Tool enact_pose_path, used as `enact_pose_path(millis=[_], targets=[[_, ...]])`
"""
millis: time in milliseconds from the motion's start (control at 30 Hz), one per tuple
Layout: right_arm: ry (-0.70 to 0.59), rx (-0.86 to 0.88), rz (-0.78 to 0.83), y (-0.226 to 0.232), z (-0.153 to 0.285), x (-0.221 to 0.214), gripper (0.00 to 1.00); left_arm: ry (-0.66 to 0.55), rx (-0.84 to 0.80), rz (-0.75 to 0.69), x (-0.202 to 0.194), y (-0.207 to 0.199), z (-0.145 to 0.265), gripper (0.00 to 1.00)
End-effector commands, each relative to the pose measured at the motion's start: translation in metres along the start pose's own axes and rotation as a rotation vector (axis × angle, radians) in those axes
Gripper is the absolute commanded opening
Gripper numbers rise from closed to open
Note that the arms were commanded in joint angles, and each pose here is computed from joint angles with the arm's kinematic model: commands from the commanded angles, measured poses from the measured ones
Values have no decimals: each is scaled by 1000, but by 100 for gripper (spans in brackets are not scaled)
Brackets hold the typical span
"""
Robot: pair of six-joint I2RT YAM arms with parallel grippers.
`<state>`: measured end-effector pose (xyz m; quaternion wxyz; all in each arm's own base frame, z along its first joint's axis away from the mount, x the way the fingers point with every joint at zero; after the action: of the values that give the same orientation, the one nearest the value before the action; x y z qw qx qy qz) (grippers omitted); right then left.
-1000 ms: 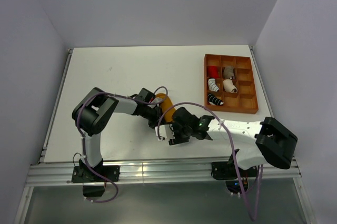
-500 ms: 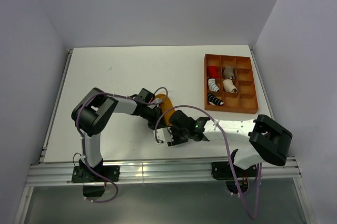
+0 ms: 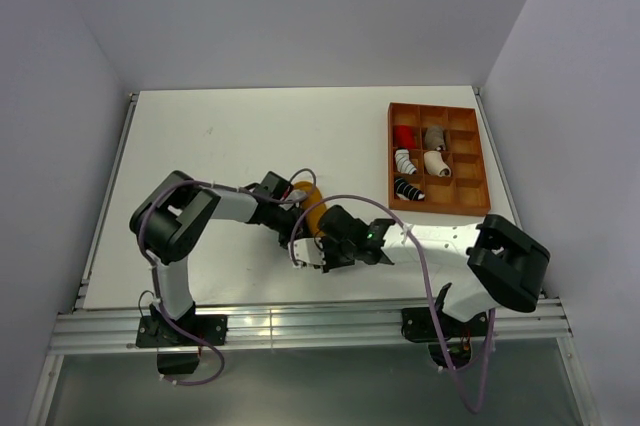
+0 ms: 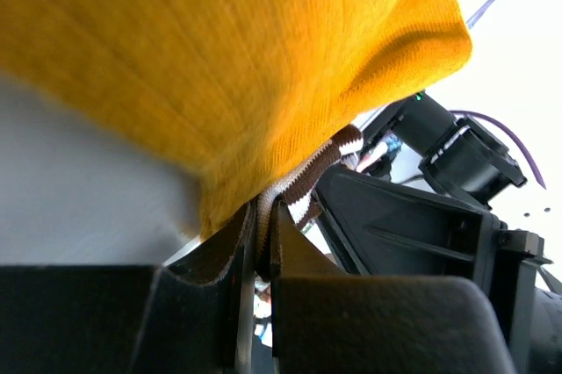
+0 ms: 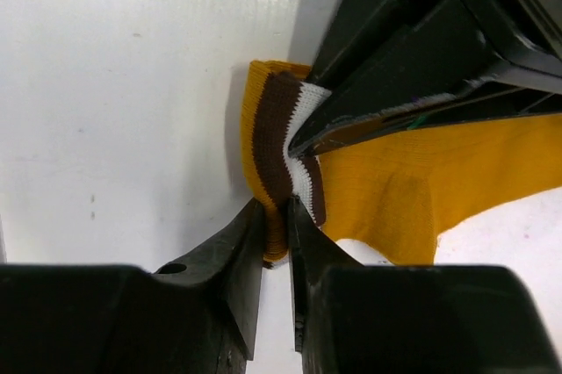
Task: Roll the socks
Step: Roll the sock at the center of the board.
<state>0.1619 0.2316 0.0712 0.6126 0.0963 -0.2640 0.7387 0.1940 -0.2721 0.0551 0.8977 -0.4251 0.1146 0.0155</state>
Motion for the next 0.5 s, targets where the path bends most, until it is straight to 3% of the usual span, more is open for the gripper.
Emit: enact_pose_path(millis=[0, 133, 467], targets=[[14, 142, -99, 10, 4, -9, 21, -86, 123, 15, -5, 14, -1, 9], [13, 310, -174, 18, 12, -17, 21, -226, 122, -21, 6, 3, 8, 19], [-13, 575, -346, 5, 20, -22, 21, -588, 122, -94, 27, -14, 38, 21]])
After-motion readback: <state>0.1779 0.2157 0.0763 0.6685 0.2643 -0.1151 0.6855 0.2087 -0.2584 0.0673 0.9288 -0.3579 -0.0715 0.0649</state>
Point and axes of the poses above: each gripper's point midway between its finger pads, its own z axis back along the fingers, its own y axis along the line the jaws close on, x = y × z, the point moved 6 cm from there along z, back along the fingers, and after that the axes turned 3 degrees about -z, right-handed, at the moved point
